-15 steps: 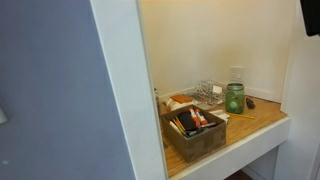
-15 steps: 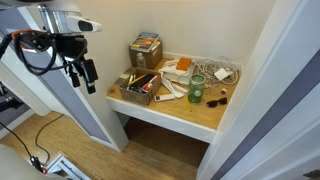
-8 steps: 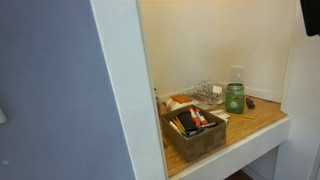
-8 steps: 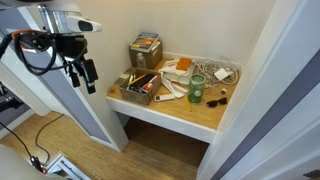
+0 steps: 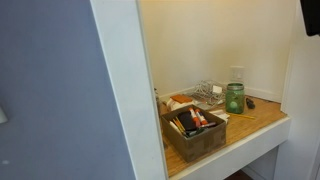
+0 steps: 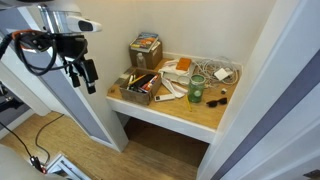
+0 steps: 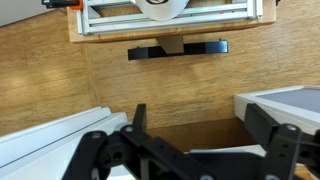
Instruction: Press a button on the white remote controller on the worktop
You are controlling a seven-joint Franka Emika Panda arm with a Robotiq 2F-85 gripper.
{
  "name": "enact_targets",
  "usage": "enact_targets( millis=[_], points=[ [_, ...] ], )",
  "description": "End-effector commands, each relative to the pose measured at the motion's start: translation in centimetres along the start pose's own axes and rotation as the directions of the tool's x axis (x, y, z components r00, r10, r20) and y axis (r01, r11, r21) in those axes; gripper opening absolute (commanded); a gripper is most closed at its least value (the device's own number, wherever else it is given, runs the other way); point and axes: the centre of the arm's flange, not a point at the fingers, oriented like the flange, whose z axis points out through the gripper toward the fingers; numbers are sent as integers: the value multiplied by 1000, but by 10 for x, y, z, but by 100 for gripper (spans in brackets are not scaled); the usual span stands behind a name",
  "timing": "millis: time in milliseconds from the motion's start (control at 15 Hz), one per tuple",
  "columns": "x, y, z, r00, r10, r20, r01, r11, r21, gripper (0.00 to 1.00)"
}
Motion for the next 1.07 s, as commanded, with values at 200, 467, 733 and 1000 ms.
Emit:
enact_targets(
  millis=[200, 467, 733, 1000],
  points=[
    [68, 23, 1, 996, 35, 81, -44, 993, 109, 100],
    [139, 31, 10, 991, 90, 94, -111, 964, 241, 100],
    [214, 17, 9, 987, 130, 93, -155, 917, 366, 100],
    [275, 10, 19, 977, 208, 48, -207, 867, 453, 68]
  ],
)
